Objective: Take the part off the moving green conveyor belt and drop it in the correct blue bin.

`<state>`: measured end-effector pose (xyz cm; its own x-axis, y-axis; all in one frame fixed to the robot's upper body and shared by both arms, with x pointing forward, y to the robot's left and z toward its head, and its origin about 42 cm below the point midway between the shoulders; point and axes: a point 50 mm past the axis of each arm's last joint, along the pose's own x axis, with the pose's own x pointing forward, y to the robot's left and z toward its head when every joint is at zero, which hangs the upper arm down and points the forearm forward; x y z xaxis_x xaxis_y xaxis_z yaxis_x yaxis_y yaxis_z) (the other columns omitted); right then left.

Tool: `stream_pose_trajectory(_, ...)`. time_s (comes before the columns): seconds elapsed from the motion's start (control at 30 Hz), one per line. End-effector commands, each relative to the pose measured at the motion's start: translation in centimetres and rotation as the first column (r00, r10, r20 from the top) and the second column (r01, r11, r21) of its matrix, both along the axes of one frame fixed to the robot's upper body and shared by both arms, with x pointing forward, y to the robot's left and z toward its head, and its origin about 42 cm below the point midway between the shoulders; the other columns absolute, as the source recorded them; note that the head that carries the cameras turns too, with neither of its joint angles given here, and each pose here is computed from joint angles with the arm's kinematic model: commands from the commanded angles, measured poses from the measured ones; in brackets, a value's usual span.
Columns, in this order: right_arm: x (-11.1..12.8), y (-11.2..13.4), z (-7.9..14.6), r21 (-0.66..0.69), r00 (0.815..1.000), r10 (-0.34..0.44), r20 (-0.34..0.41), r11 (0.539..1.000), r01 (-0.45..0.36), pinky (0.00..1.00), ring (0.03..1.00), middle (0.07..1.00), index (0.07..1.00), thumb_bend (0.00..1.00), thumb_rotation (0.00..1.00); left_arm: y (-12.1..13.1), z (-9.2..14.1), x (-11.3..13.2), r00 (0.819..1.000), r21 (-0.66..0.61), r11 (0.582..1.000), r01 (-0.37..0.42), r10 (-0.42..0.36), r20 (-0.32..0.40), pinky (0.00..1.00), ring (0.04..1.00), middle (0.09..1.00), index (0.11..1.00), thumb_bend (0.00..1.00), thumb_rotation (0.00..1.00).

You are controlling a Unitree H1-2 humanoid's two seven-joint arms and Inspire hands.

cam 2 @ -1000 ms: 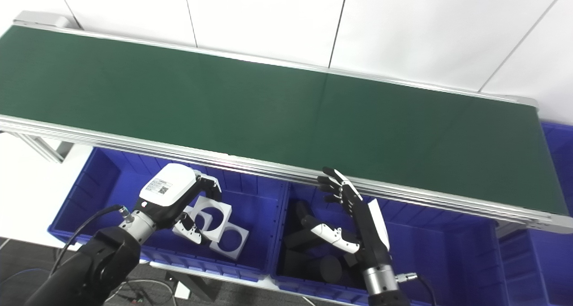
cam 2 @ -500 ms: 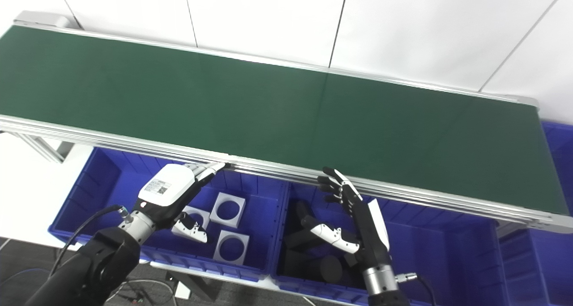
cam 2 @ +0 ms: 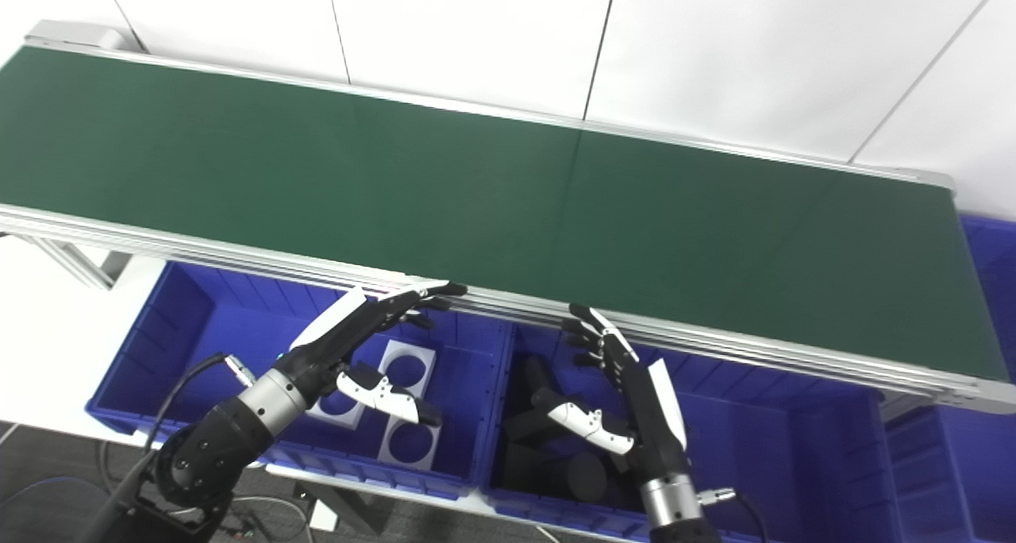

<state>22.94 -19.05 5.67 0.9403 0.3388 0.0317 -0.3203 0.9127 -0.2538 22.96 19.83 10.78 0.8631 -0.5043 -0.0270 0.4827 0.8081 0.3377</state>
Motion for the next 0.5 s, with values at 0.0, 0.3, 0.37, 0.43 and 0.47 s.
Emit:
stream_pose_trajectory(0.0, 0.2, 0.3, 0.7, 0.025, 0.997, 0.012, 0.076, 1.000, -0.013, 0.73, 0.794, 0.819, 0.874, 0.72, 0.46, -0.8, 0.9, 0.9, 0.999, -0.110, 0.994, 0.011, -0.007, 0.042, 0.75, 0.856, 0.906, 0.902, 1.00, 0.40)
stream_pose_trajectory(0.3, 0.1, 0.6, -0.3, 0.014, 0.997, 0.018, 0.070, 1.000, -0.019, 0.73, 0.796, 0.821, 0.878, 0.72, 0.49, -3.6, -1.4, 2.8, 0.999, -0.274, 0.961, -0.049, 0.047, -0.012, 0.86, 0.923, 0.951, 0.962, 1.00, 0.48)
stream_pose_trajectory(0.37, 0.0, 0.7, -0.6, 0.014, 0.997, 0.018, 0.070, 1.000, -0.019, 0.72, 0.796, 0.822, 0.878, 0.72, 0.50, -3.8, -2.1, 2.9, 0.998, -0.280, 0.958, -0.063, 0.060, -0.020, 0.87, 0.927, 0.956, 0.961, 1.00, 0.47)
stream_pose_trajectory(0.43, 0.0, 0.9, -0.9, 0.017, 0.998, 0.017, 0.066, 1.000, -0.018, 0.73, 0.797, 0.824, 0.878, 0.72, 0.52, -3.7, -2.9, 3.0, 0.997, -0.287, 0.954, -0.081, 0.074, -0.036, 0.88, 0.932, 0.958, 0.959, 1.00, 0.45)
stream_pose_trajectory(0.47, 0.0, 1.0, -1.1, 0.018, 0.998, 0.017, 0.064, 1.000, -0.018, 0.73, 0.798, 0.824, 0.878, 0.73, 0.53, -3.7, -3.2, 2.9, 0.996, -0.289, 0.953, -0.087, 0.078, -0.042, 0.88, 0.933, 0.958, 0.958, 1.00, 0.44)
